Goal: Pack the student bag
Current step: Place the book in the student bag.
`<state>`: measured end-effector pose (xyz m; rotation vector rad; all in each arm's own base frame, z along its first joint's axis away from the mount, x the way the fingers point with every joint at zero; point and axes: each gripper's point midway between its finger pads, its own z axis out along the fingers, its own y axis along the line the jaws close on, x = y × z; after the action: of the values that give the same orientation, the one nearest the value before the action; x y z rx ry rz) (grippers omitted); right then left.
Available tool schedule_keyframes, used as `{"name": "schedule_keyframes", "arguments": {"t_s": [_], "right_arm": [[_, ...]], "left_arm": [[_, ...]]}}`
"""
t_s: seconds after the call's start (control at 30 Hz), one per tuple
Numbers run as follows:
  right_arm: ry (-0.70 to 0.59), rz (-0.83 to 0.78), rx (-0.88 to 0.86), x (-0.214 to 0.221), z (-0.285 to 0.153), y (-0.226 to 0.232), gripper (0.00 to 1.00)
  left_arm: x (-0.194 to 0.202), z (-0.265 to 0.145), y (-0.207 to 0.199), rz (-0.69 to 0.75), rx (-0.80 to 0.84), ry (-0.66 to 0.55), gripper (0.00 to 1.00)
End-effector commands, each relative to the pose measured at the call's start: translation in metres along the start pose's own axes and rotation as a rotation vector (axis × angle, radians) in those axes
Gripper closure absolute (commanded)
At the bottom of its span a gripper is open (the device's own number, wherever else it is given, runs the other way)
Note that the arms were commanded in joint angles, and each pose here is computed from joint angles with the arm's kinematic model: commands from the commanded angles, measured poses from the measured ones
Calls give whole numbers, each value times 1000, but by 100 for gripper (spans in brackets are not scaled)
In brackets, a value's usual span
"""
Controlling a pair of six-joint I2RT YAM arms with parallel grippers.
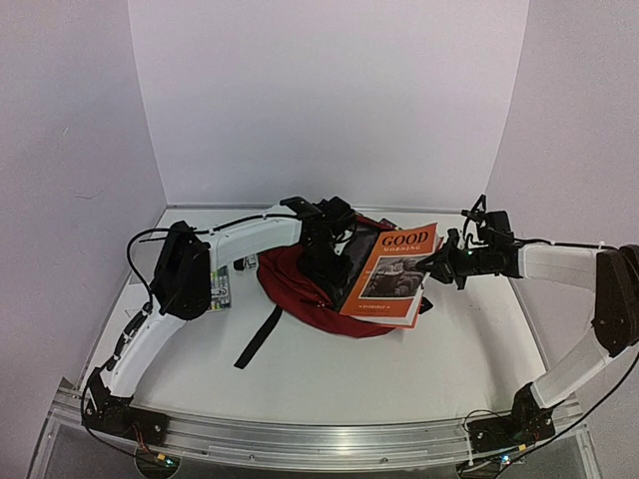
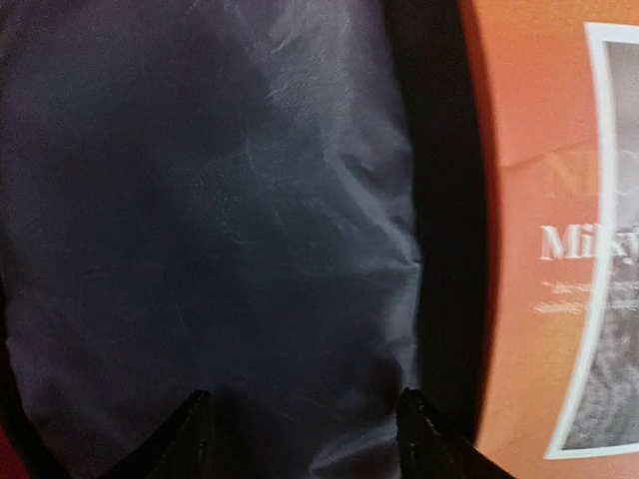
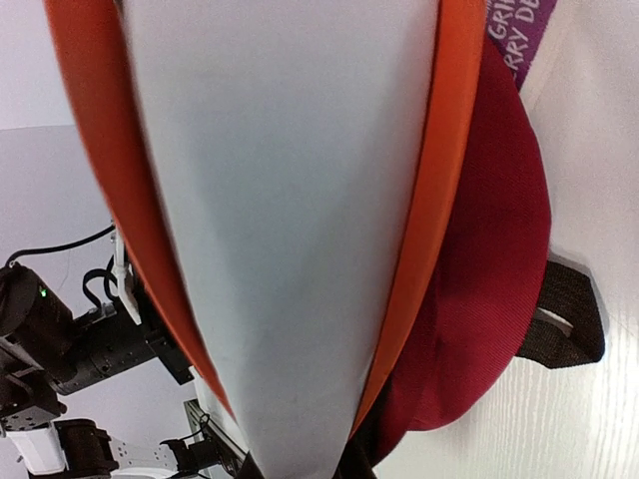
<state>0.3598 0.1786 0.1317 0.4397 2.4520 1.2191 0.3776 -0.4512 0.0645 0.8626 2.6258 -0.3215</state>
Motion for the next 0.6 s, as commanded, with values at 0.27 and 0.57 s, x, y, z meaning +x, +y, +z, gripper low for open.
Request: {"name": "schedule_keyframes", "arguments": {"t_s": [0.27, 0.57], "right_arm": [[98, 46, 139, 16, 13, -40, 100], [118, 55, 171, 22, 14, -50, 100]], "left_arm": [[-26, -2, -46, 187, -9, -148, 1], [22, 38, 3, 176, -234, 30, 31]]}}
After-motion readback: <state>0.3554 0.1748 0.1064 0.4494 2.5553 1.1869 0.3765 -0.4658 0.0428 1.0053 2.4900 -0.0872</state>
